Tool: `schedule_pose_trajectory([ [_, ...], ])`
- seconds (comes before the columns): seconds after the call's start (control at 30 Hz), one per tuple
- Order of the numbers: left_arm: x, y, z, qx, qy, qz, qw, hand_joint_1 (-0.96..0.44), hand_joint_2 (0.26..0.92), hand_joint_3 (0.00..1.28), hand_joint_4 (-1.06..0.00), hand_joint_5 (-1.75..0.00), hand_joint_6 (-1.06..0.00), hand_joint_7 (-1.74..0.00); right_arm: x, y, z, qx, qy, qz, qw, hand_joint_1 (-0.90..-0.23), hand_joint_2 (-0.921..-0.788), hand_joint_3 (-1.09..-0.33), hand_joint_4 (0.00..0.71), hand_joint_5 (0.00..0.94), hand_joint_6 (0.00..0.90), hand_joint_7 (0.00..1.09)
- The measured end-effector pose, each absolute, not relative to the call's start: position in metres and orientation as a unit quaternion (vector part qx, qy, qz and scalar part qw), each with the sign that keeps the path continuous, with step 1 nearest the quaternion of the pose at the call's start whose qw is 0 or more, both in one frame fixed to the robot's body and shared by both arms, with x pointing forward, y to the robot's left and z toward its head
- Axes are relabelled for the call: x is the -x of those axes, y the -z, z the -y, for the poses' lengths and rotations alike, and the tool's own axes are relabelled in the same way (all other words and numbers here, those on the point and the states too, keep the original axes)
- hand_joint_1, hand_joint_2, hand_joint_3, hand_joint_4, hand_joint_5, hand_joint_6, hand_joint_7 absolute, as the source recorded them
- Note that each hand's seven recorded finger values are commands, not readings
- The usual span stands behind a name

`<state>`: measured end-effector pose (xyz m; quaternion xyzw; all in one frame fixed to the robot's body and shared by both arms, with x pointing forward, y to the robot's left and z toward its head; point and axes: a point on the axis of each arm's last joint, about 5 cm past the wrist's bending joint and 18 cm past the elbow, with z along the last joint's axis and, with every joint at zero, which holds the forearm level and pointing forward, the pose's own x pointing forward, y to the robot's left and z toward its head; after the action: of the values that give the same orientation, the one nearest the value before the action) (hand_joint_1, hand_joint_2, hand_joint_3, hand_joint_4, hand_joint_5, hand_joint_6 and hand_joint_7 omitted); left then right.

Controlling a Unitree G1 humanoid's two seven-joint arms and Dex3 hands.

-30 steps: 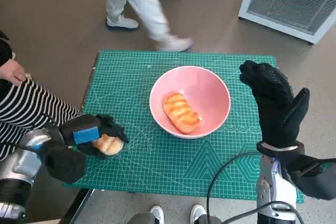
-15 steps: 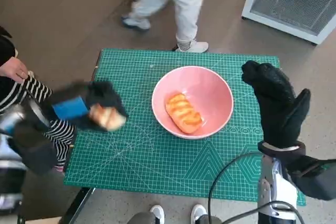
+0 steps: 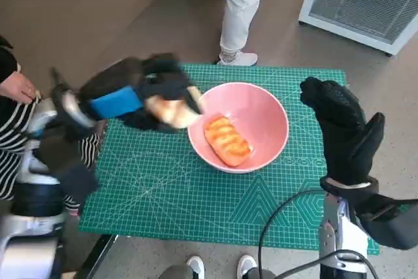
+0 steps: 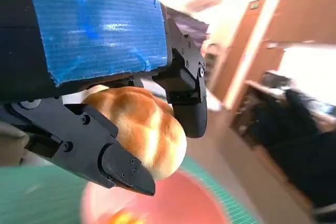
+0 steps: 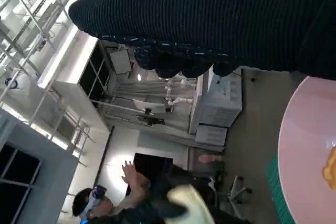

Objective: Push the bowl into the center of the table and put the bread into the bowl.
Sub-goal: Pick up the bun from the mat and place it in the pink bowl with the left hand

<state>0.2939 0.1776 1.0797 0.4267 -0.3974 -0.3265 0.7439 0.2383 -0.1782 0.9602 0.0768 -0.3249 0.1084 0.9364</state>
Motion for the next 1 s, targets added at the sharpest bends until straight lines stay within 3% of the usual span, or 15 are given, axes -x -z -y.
schedule_pose_trajectory([
  [0.27,-0.310,-1.085,-0.134,-0.445,0.370,0.399,0.711,0.00,0.915,0.03,-0.72,-1.10,-0.70,-1.11,-0.238,-0.960,0.177,-0.077,-0.109,0.325,0.936,-0.664,-0.921,-0.650,0.158,0.002,0.043,0.47],
  [0.67,-0.334,-1.056,-0.091,-0.476,0.417,0.336,0.698,0.00,0.919,0.04,-0.69,-1.26,-0.71,-0.98,-0.231,-0.957,0.180,-0.077,-0.097,0.325,0.938,-0.664,-0.921,-0.650,0.171,0.007,0.058,0.48],
  [0.8,-0.339,-1.044,-0.084,-0.485,0.432,0.293,0.701,0.00,0.920,0.10,-0.64,-1.26,-0.62,-1.13,-0.230,-0.957,0.181,-0.078,-0.092,0.323,0.939,-0.672,-0.921,-0.647,0.173,0.007,0.062,0.48],
  [0.83,-0.340,-1.042,-0.082,-0.486,0.436,0.277,0.705,-0.02,0.904,0.09,-0.58,-1.02,-0.52,-0.90,-0.230,-0.957,0.181,-0.078,-0.091,0.323,0.939,-0.673,-0.921,-0.646,0.169,0.005,0.056,0.48],
  [0.87,-0.341,-1.040,-0.081,-0.490,0.440,0.256,0.707,-0.04,0.901,0.08,-0.59,-0.79,-0.50,-0.67,-0.229,-0.958,0.181,-0.078,-0.089,0.323,0.939,-0.674,-0.921,-0.646,0.167,0.003,0.052,0.47],
  [0.97,-0.346,-1.035,-0.077,-0.511,0.454,0.182,0.707,-0.11,0.880,0.04,-0.30,-0.27,-0.32,-0.25,-0.228,-0.959,0.181,-0.076,-0.087,0.325,0.938,-0.678,-0.921,-0.648,0.160,0.001,0.045,0.47],
  [1.0,-0.347,-1.033,-0.076,-0.517,0.457,0.158,0.706,-0.12,0.878,0.04,-0.27,-0.22,-0.30,-0.20,-0.228,-0.959,0.181,-0.076,-0.086,0.326,0.938,-0.678,-0.921,-0.649,0.160,0.001,0.045,0.47],
])
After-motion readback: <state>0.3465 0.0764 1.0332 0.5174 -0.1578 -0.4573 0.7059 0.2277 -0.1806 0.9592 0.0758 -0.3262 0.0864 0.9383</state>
